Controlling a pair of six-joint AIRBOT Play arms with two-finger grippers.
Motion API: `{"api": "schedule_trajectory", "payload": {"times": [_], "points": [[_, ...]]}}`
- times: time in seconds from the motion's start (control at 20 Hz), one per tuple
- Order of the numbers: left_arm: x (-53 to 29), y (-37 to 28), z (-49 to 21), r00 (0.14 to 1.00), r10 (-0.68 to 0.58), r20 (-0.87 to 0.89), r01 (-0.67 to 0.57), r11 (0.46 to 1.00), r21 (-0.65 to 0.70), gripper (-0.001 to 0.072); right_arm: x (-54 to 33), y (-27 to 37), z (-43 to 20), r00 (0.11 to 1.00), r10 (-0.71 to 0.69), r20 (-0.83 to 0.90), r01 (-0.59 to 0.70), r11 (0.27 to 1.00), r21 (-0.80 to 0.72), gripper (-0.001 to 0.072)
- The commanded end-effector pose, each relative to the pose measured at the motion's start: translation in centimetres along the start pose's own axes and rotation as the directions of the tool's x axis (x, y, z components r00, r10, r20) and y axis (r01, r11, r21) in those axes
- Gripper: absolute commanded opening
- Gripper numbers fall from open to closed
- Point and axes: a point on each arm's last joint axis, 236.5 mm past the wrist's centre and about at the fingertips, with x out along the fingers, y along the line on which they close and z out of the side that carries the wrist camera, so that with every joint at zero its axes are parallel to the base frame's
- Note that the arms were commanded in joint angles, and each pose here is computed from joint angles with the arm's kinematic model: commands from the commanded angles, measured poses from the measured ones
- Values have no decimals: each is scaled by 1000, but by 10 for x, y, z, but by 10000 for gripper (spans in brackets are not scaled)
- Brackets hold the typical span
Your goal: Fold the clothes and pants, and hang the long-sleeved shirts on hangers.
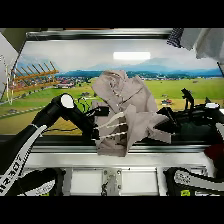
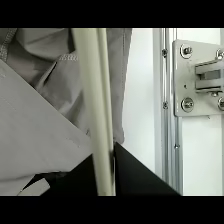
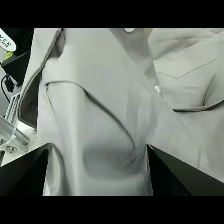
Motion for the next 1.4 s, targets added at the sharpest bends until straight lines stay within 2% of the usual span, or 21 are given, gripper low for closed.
{"api": "schedule_trajectory", "payload": {"times": [0.0,0.3,0.45,1.15,1.2,1.25,1.3,1.35], "points": [[0,1,0,1000,3,2,-3,1000,0,15,8,1,0,1000,19,-12,-19,1000,-6,663],[0,0,0,1000,1,1,-1,1000,0,15,9,2,0,1000,20,-12,-20,1000,-6,663],[0,0,0,1000,1,1,-1,1000,-1,15,8,4,1,999,30,-10,-30,997,71,663],[0,0,0,1000,1,0,-1,1000,-1,15,9,1,0,1000,19,-13,-18,997,69,658],[0,0,0,1000,1,0,-1,1000,-1,15,9,2,0,1000,20,-12,-19,997,69,600],[0,0,0,1000,1,0,-1,1000,-1,15,9,2,0,1000,21,-12,-21,997,69,391],[0,0,0,1000,1,0,-1,1000,-1,15,9,2,0,1000,23,-12,-22,997,69,112],[0,0,0,1000,1,0,-1,1000,-1,15,9,2,0,1000,22,-11,-22,997,68,18]]}}
